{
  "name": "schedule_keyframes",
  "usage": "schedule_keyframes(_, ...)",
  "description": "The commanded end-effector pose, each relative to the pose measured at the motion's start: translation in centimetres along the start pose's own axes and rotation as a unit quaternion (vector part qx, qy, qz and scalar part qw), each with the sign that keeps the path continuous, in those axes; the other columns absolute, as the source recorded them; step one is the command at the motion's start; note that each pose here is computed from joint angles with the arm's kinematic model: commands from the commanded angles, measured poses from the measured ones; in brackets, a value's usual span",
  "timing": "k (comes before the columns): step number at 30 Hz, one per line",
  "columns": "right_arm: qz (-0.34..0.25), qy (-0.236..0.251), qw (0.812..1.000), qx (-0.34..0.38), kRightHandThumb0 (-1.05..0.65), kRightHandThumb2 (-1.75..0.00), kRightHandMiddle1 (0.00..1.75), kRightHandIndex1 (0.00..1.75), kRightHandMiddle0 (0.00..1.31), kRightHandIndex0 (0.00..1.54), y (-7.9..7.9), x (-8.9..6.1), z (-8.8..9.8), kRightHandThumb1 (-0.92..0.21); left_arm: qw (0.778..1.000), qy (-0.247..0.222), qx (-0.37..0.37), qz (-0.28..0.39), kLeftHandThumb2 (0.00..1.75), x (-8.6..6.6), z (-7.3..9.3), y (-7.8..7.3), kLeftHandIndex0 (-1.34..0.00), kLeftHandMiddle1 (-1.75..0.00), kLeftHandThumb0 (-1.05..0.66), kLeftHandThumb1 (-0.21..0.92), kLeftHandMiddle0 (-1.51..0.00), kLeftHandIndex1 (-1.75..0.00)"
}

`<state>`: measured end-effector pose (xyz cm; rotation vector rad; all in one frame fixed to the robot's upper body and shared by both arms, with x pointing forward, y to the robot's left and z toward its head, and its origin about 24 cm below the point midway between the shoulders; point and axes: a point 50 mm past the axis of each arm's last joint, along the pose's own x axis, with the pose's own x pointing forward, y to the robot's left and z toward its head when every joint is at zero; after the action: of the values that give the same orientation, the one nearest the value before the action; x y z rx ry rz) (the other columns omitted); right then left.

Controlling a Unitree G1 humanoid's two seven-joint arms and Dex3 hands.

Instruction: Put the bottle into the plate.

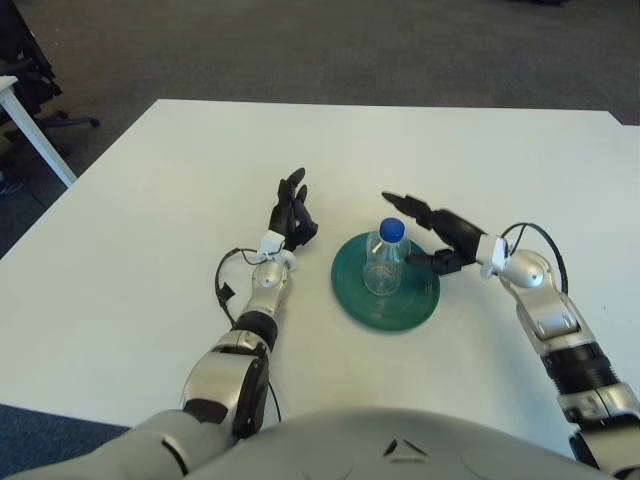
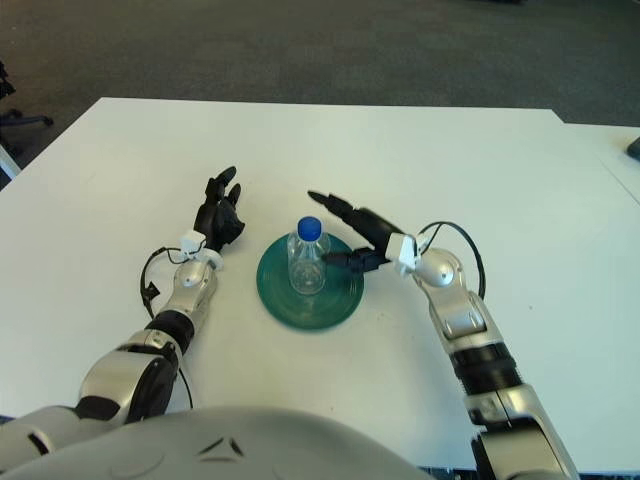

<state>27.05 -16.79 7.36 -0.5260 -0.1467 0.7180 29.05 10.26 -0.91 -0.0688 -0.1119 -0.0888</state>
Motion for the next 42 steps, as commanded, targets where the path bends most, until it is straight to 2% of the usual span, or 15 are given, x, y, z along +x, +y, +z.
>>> schedule_keyframes(1, -0.073, -0.030, 0.994, 0.077, -1.05, -0.71, 0.00, 0.00, 0.00, 0.00, -1.4, 0.4, -2.9, -0.92, 0.991, 0.129, 0.000, 0.025, 1.14, -5.8, -5.1, 1.4, 0.00, 0.00, -1.01, 0.92, -0.27, -0.61)
schedule_keyframes(10, -0.117, -0.063, 0.978, 0.161, -1.05, -0.85, 0.03, 0.01, 0.05, 0.02, -1.1, 0.7, -4.4, -0.92, 0.991, 0.130, -0.004, 0.037, 1.12, -6.0, -5.1, 1.8, 0.00, 0.00, -1.00, 0.92, -0.28, -0.63)
schedule_keyframes(13, -0.134, -0.075, 0.970, 0.187, -1.05, -0.92, 0.36, 0.02, 0.01, 0.12, -0.7, 1.1, -4.7, -0.92, 0.991, 0.126, -0.002, 0.033, 1.12, -6.0, -5.1, 1.9, 0.00, -0.01, -1.00, 0.92, -0.29, -0.67)
schedule_keyframes(16, -0.146, -0.080, 0.965, 0.205, -1.05, -0.95, 0.55, 0.03, 0.00, 0.19, -0.4, 1.3, -4.9, -0.92, 0.991, 0.128, -0.001, 0.030, 1.12, -6.0, -5.1, 2.0, 0.00, -0.01, -1.00, 0.92, -0.29, -0.68)
schedule_keyframes(23, -0.170, -0.072, 0.951, 0.248, -1.05, -0.98, 0.78, 0.05, 0.00, 0.29, -0.2, 1.6, -5.6, -0.92, 0.991, 0.129, -0.002, 0.032, 1.12, -6.0, -5.1, 2.3, 0.00, 0.00, -1.00, 0.92, -0.28, -0.66)
schedule_keyframes(31, -0.195, -0.057, 0.929, 0.308, -1.05, -0.96, 0.87, 0.08, 0.00, 0.37, 0.1, 1.8, -6.4, -0.92, 0.991, 0.128, -0.007, 0.032, 1.12, -6.1, -5.1, 2.7, 0.00, -0.01, -0.99, 0.92, -0.29, -0.66)
schedule_keyframes(34, -0.216, -0.037, 0.907, 0.360, -1.02, -0.95, 0.90, 0.10, 0.00, 0.42, 0.5, 2.0, -7.5, -0.92, 0.992, 0.122, -0.006, 0.026, 1.13, -6.1, -4.9, 2.9, 0.00, -0.01, -0.99, 0.92, -0.31, -0.69)
schedule_keyframes(42, -0.252, -0.008, 0.869, 0.426, -0.97, -0.96, 0.96, 0.15, 0.02, 0.53, 1.6, 2.9, -8.4, -0.92, 0.993, 0.115, 0.006, 0.024, 1.16, -6.0, -4.6, 3.4, 0.00, -0.03, -0.99, 0.92, -0.34, -0.77)
